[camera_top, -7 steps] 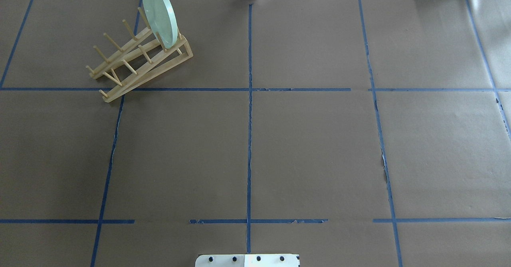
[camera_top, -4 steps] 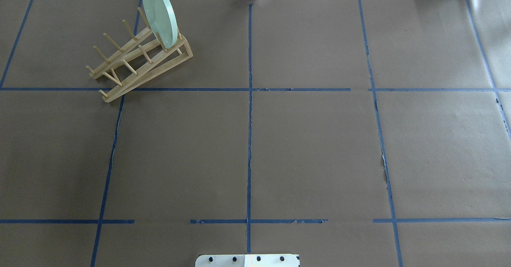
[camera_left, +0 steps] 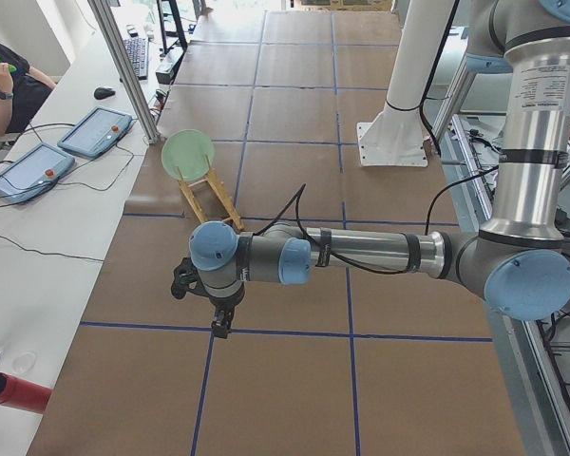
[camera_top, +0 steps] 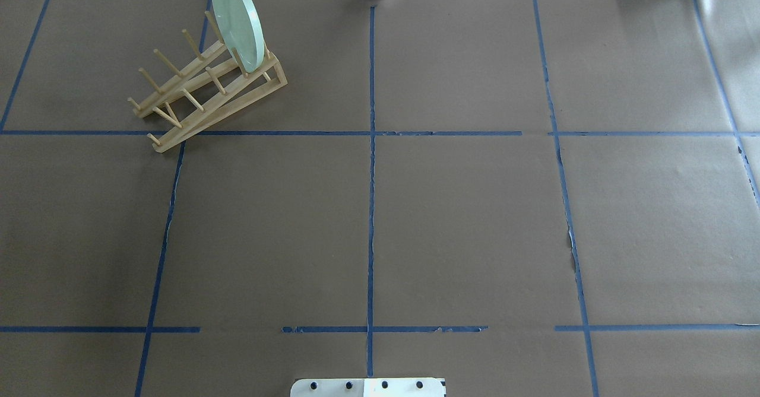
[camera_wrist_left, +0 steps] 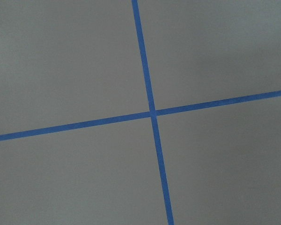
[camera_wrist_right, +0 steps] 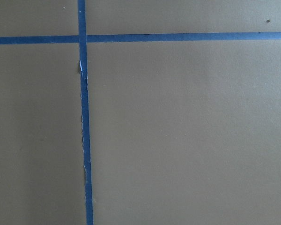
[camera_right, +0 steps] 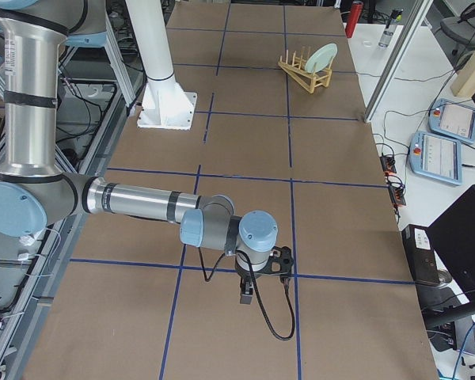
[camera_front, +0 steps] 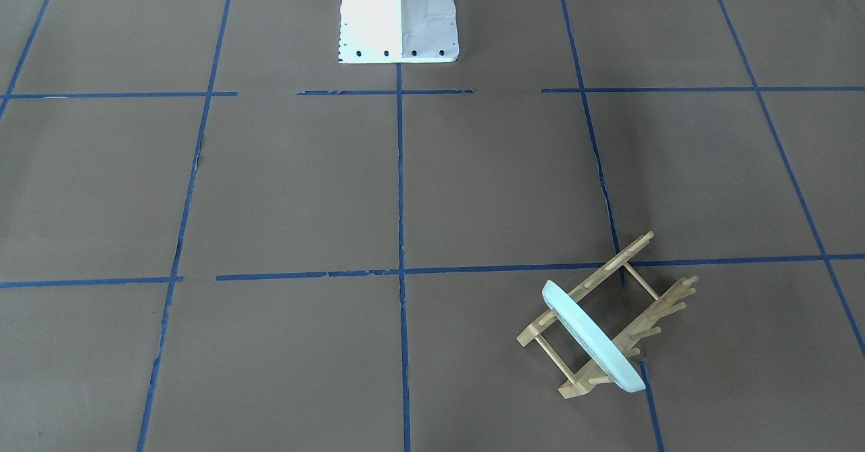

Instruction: Place plate on rack

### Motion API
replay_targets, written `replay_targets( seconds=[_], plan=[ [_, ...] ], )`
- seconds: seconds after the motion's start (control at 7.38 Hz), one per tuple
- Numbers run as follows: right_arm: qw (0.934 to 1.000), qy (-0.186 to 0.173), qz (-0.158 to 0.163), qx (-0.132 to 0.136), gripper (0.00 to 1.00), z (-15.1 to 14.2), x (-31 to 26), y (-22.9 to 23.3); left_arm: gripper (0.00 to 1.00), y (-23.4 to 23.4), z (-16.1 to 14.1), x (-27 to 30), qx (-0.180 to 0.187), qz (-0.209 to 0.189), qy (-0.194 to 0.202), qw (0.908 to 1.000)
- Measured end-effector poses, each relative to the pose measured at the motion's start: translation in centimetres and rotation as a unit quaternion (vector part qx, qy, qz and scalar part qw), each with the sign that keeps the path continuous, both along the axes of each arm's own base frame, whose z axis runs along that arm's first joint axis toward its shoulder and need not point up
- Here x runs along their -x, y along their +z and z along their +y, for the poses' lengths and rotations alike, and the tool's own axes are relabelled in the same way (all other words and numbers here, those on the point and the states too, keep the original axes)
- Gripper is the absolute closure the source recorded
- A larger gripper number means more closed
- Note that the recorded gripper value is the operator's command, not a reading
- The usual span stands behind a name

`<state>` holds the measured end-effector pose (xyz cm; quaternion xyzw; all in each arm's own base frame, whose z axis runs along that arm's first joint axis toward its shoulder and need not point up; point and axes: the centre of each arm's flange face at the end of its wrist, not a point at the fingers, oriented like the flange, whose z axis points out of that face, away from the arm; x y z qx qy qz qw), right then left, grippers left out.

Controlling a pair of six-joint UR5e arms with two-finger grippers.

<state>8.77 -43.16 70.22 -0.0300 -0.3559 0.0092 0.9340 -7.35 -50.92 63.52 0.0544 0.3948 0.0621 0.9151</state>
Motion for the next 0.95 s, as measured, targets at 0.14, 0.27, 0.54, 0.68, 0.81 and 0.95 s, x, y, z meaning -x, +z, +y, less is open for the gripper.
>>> replay_targets(
  seconds=[0.14, 0.27, 0.54, 0.68, 0.81, 0.95],
  plan=[
    [1.0, 0.0, 0.0, 0.0, 0.0, 0.0, 0.0, 0.0, 0.0, 0.08, 0.07, 0.0, 0.001, 0.0, 0.0, 1.0],
    [1.0, 0.0, 0.0, 0.0, 0.0, 0.0, 0.01, 0.0, 0.0, 0.08, 0.08, -0.03, 0.001, -0.001, 0.0, 1.0],
    [1.0, 0.0, 0.0, 0.0, 0.0, -0.01, 0.02, -0.02, 0.0, 0.0, 0.03, -0.02, 0.0, -0.001, -0.001, 1.0],
    [1.0, 0.0, 0.0, 0.0, 0.0, -0.01, 0.02, -0.03, 0.0, -0.05, -0.01, 0.0, 0.0, -0.001, -0.001, 1.0],
    [1.0, 0.0, 0.0, 0.0, 0.0, -0.01, 0.02, -0.03, 0.0, -0.13, -0.06, 0.01, -0.001, 0.0, -0.001, 1.0],
    [1.0, 0.0, 0.0, 0.0, 0.0, -0.01, 0.01, -0.03, 0.0, -0.17, -0.09, 0.01, -0.001, -0.001, -0.001, 1.0]
  ],
)
